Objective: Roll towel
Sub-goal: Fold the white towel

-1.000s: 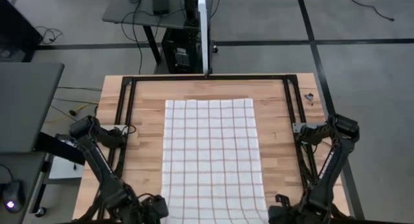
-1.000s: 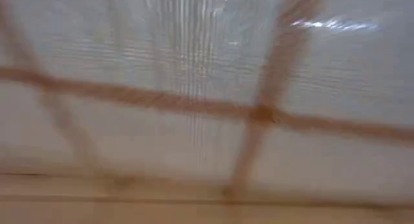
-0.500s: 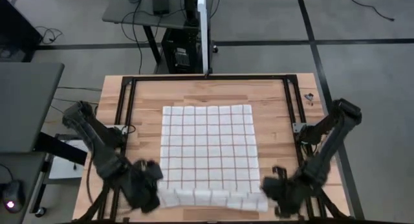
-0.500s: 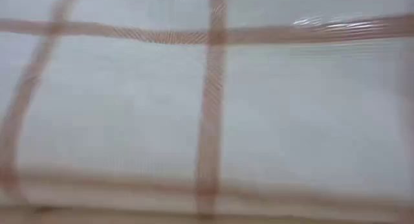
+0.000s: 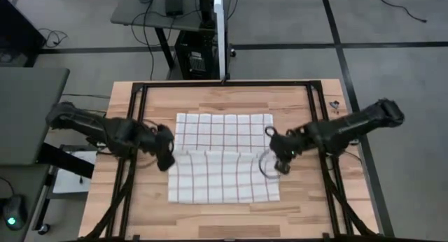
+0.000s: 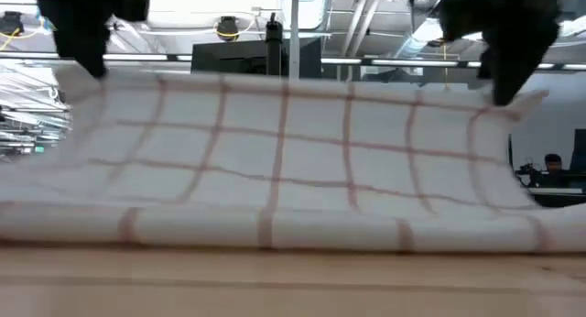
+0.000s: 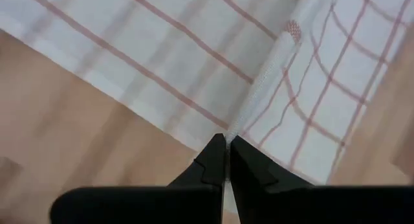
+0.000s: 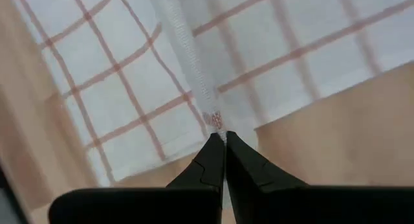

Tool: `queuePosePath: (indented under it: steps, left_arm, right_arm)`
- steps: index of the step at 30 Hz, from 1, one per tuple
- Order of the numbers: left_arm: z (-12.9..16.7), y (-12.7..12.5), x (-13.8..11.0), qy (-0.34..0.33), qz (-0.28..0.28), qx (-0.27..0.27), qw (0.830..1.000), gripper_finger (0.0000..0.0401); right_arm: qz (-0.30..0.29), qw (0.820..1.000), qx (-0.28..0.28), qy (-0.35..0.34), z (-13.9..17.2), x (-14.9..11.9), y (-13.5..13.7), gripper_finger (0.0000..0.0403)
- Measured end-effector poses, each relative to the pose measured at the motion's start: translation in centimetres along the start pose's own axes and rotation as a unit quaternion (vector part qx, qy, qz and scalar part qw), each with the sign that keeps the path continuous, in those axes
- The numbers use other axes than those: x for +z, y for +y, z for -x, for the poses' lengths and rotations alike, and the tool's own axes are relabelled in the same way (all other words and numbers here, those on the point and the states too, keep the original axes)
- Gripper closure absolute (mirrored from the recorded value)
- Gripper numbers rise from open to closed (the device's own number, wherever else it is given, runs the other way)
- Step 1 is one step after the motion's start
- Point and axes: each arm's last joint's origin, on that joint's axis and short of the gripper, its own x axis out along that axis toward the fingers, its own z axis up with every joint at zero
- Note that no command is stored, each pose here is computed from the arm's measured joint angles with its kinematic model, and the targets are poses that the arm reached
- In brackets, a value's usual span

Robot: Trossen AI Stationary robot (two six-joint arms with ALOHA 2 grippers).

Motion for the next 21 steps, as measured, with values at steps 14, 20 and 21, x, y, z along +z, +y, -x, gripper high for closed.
queuePosePath:
  steps: [14,20,21]
  left_arm:
    - [-3.4,7.2,3.4,-0.052,-0.004,0.056,0.997,0.0401]
    - [-4.0,8.9,4.6,-0.065,0.006,0.08,0.995,0.0401]
    - [-4.1,9.1,4.7,-0.063,0.004,0.084,0.994,0.0401]
  right_arm:
    - [-0.074,0.997,-0.027,-0.009,-0.1,4.0,-9.2,0.0403]
    - [-0.094,0.995,-0.027,-0.013,-0.1,4.7,-12.5,0.0403]
    - [-0.093,0.995,-0.027,-0.012,-0.3,4.8,-13.0,0.0403]
